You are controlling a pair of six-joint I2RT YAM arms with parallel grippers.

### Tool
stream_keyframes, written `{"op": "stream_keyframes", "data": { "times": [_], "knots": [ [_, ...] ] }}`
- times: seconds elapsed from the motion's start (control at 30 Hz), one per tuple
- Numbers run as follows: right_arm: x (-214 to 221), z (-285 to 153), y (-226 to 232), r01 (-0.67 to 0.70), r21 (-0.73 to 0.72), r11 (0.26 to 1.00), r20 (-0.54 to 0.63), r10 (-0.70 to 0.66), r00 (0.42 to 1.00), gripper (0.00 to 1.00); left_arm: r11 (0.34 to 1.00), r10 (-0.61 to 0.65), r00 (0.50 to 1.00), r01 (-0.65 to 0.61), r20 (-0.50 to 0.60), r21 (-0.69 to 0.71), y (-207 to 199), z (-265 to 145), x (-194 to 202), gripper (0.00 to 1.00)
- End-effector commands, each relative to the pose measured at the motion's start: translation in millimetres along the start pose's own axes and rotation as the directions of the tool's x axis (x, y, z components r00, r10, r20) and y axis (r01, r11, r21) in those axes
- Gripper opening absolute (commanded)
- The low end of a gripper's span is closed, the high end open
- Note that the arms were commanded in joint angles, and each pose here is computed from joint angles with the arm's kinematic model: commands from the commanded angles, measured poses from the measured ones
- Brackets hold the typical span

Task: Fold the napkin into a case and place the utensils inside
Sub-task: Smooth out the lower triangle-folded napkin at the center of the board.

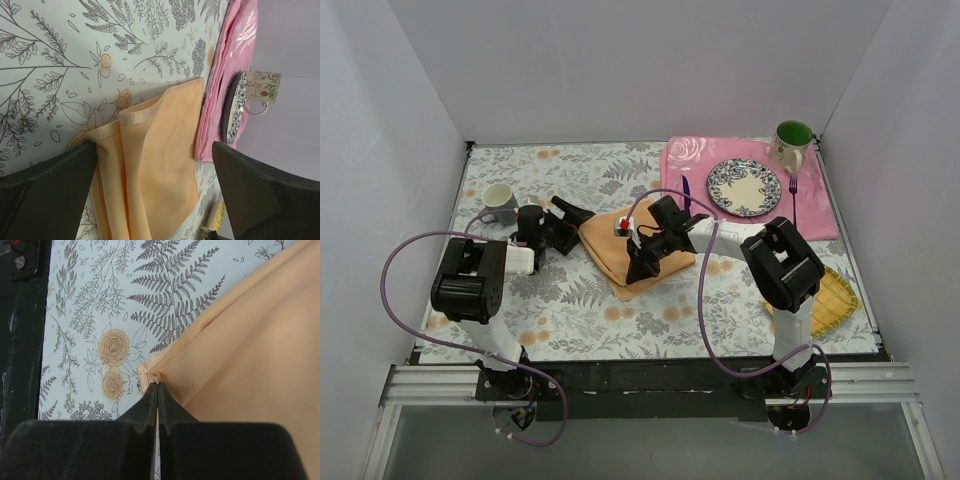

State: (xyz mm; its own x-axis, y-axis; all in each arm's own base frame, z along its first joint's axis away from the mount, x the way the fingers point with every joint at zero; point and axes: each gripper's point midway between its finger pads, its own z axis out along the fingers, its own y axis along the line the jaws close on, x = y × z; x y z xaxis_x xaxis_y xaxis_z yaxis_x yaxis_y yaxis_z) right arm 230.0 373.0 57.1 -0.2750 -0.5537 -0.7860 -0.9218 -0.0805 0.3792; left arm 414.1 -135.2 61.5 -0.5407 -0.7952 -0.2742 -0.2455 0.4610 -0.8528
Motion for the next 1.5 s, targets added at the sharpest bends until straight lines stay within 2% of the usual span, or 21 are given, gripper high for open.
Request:
{"op": "stream_keyframes", "data": {
  "times": [0.0,0.1,0.2,0.23,0.27,0.43,0.47,0.5,0.57,0.6,0.63,0.7,0.73,0.77,0.8,0.87,0.9,1.03,1.17,1.3,1.47],
  "knots": [
    [-4.1,0.2,6.1,-0.008,-0.032,0.999,0.003,0.008,1.000,0.01,0.998,0.010,1.000,-0.009,-0.015,0.059,-10.8,-1.6,-7.6,0.98],
    [-7.3,2.5,7.7,-0.023,-0.063,0.998,-0.001,0.023,1.000,0.01,0.981,0.070,0.993,-0.052,-0.092,0.188,-42.3,-20.1,1.8,0.98],
    [-6.4,4.0,10.3,-0.034,-0.090,0.995,-0.012,0.033,0.999,0.01,0.973,0.082,0.983,-0.044,-0.162,0.226,-51.2,-41.5,8.9,0.98],
    [-10.6,3.5,10.4,-0.027,-0.094,0.995,-0.006,0.026,1.000,0.09,0.969,0.083,0.982,-0.040,-0.170,0.244,-57.2,-53.0,9.5,0.98],
    [-13.0,2.5,12.8,-0.030,-0.102,0.994,-0.001,0.030,1.000,0.26,0.971,0.070,0.983,-0.027,-0.170,0.239,-54.8,-59.3,4.4,0.98],
    [-44.9,-10.6,24.3,-0.023,-0.117,0.993,0.094,0.034,0.995,0.58,0.970,0.082,0.985,-0.044,-0.153,0.239,-53.7,-92.2,-11.0,0.98],
    [-53.8,-16.1,29.3,-0.016,-0.122,0.992,0.113,0.030,0.993,0.75,0.967,0.100,0.987,-0.067,-0.123,0.246,-59.5,-99.0,-19.7,0.98],
    [-60.1,-20.2,31.5,-0.038,-0.124,0.992,0.125,0.054,0.991,0.80,0.976,0.082,0.986,-0.050,-0.146,0.212,-53.4,-101.6,-17.3,0.98],
    [-74.7,-32.0,29.6,-0.039,-0.109,0.993,0.161,0.057,0.985,0.86,0.972,0.148,0.981,-0.120,-0.125,0.203,-54.9,-108.2,-24.2,0.98],
    [-79.0,-36.2,27.8,-0.065,-0.105,0.992,0.169,0.082,0.982,0.86,0.976,0.153,0.978,-0.126,-0.142,0.177,-49.0,-110.0,-20.8,0.98],
    [-80.3,-44.2,19.5,-0.086,-0.085,0.993,0.181,0.100,0.978,0.84,0.957,0.232,0.963,-0.201,-0.137,0.207,-50.6,-111.8,-19.7,0.98],
    [-78.1,-51.7,3.9,-0.132,-0.054,0.990,0.179,0.140,0.974,0.80,0.936,0.299,0.940,-0.254,-0.166,0.244,-61.8,-110.6,-13.8,0.98],
    [-74.9,-60.7,-9.8,-0.142,-0.026,0.990,0.184,0.144,0.972,0.71,0.920,0.345,0.922,-0.295,-0.173,0.259,-63.8,-107.7,-8.9,0.98],
    [-57.9,-60.9,-17.2,-0.216,-0.010,0.976,0.140,0.215,0.966,0.68,0.899,0.394,0.895,-0.329,-0.209,0.289,-74.9,-104.3,4.2,0.98],
    [-56.4,-64.8,-24.0,-0.224,0.006,0.975,0.133,0.221,0.966,0.64,0.896,0.408,0.881,-0.338,-0.237,0.289,-72.4,-99.5,10.8,0.98],
    [-39.0,-72.9,-34.4,-0.270,0.038,0.962,0.107,0.264,0.958,0.59,0.867,0.477,0.816,-0.377,-0.326,0.325,-75.1,-93.0,50.0,0.88],
    [-28.5,-73.5,-35.9,-0.291,0.056,0.955,0.093,0.285,0.954,0.58,0.871,0.474,0.805,-0.368,-0.357,0.326,-72.3,-88.5,57.7,0.83],
    [1.2,-78.3,-43.4,-0.304,0.130,0.944,0.054,0.300,0.952,0.50,0.875,0.476,0.777,-0.372,-0.412,0.309,-59.2,-76.0,73.3,0.38],
    [19.5,-71.0,-42.0,-0.371,0.124,0.920,0.037,0.369,0.929,0.46,0.859,0.512,0.721,-0.418,-0.468,0.296,-42.3,-69.9,85.1,0.29],
    [43.4,-57.6,-40.6,-0.457,0.104,0.884,0.018,0.458,0.889,0.43,0.863,0.501,0.692,-0.442,-0.520,0.243,-25.2,-68.1,85.3,0.20],
    [65.3,-41.6,-36.6,-0.535,0.069,0.842,0.010,0.536,0.844,0.40,0.883,0.469,0.699,-0.372,-0.539,0.286,-26.6,-85.6,79.9,0.17]
  ]
}}
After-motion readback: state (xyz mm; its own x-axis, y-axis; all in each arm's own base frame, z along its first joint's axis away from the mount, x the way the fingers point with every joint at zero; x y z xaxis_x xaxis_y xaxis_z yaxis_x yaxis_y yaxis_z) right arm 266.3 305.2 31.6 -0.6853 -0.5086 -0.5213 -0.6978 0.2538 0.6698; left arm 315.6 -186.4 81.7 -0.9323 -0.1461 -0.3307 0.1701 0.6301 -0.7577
